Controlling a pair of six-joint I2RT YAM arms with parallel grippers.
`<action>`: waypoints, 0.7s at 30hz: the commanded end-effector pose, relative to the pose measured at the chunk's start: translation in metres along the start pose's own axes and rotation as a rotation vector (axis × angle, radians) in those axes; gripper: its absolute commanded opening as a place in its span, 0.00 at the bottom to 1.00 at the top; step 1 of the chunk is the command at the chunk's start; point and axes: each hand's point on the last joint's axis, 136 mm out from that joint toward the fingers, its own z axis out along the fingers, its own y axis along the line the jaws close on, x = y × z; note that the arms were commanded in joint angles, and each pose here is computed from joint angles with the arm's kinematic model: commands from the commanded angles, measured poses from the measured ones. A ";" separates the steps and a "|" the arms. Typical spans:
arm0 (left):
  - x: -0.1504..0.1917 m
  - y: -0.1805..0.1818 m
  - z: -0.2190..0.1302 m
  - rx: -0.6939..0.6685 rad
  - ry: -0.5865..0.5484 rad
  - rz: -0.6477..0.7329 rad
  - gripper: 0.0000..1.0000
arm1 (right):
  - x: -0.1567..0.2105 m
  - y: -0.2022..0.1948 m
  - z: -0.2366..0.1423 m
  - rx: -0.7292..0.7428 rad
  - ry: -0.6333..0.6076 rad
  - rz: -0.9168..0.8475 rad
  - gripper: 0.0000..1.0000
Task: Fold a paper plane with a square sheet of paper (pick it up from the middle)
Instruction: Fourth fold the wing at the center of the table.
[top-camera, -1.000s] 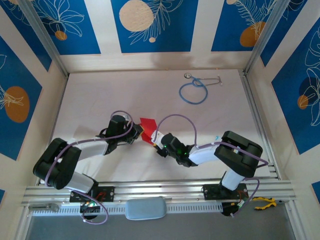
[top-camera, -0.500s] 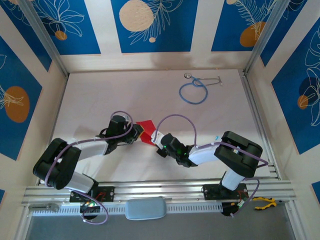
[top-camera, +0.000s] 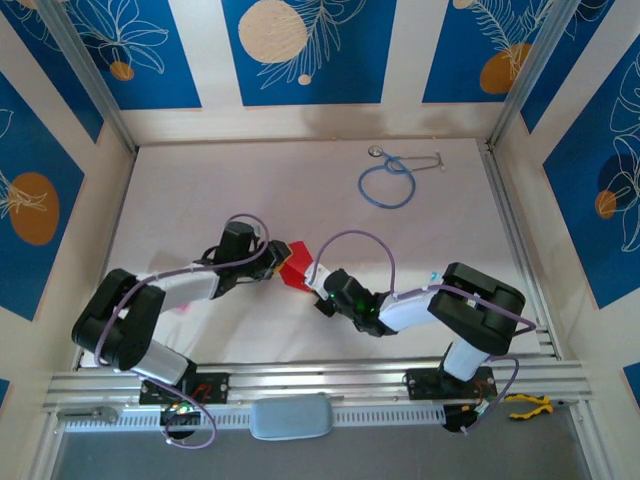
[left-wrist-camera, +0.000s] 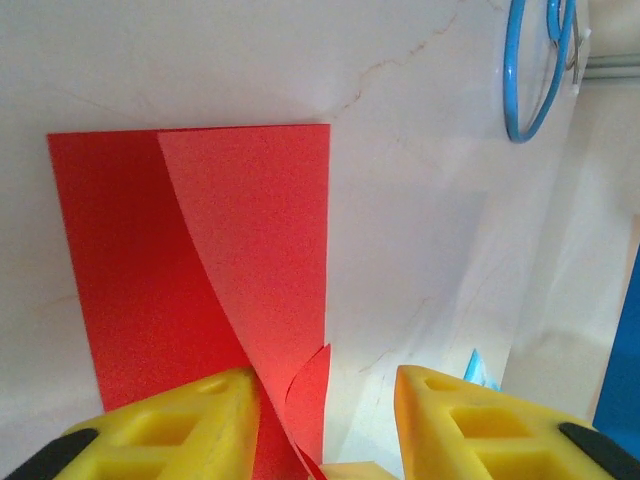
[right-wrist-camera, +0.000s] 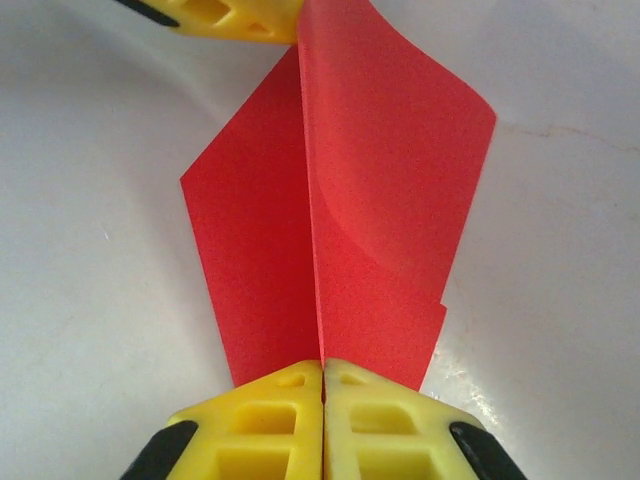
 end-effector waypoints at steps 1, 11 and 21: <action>0.001 -0.004 0.007 0.011 0.049 0.005 0.32 | -0.010 0.005 -0.004 -0.022 -0.049 0.025 0.08; 0.003 -0.003 0.005 0.015 0.057 -0.023 0.04 | -0.008 0.001 -0.006 0.000 -0.034 0.026 0.16; 0.003 -0.005 0.002 0.030 0.044 -0.048 0.01 | -0.011 -0.003 -0.003 0.052 -0.014 0.000 0.23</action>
